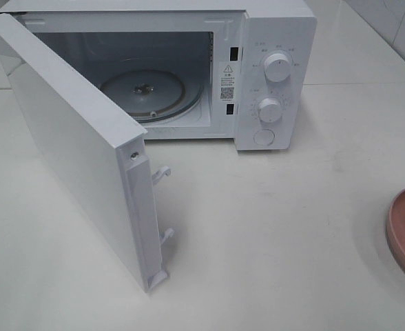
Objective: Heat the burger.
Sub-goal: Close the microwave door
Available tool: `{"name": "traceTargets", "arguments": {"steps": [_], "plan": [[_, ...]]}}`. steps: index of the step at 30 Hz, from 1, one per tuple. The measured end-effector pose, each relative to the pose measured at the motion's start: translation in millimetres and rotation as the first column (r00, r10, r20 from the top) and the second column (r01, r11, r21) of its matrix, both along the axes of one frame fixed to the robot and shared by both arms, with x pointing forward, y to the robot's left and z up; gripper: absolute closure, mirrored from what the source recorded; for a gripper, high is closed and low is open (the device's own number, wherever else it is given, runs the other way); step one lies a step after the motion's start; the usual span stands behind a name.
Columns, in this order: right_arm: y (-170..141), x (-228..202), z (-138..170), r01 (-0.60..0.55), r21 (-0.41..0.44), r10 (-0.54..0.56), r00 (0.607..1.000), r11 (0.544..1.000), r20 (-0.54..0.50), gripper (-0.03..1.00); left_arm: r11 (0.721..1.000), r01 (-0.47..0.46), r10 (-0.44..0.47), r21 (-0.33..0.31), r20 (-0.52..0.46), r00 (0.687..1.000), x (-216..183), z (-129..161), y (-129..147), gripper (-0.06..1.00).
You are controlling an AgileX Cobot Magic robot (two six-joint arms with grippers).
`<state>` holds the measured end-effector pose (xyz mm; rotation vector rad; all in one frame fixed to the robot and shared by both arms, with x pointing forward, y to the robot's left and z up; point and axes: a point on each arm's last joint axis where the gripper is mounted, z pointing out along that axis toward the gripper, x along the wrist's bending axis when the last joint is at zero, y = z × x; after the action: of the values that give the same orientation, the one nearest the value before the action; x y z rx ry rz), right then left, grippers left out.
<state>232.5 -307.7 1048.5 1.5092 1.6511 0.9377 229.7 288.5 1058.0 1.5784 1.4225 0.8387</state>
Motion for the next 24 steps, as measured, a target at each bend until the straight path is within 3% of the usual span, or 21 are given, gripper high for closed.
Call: {"name": "traceTargets", "arguments": {"steps": [24], "plan": [[0.0,0.0,0.0,0.000,0.000,0.000,1.000,1.000,0.000,0.20,1.000,0.001,-0.001,-0.012,-0.001,1.000,0.0,0.1,-0.6,-0.04]]}}
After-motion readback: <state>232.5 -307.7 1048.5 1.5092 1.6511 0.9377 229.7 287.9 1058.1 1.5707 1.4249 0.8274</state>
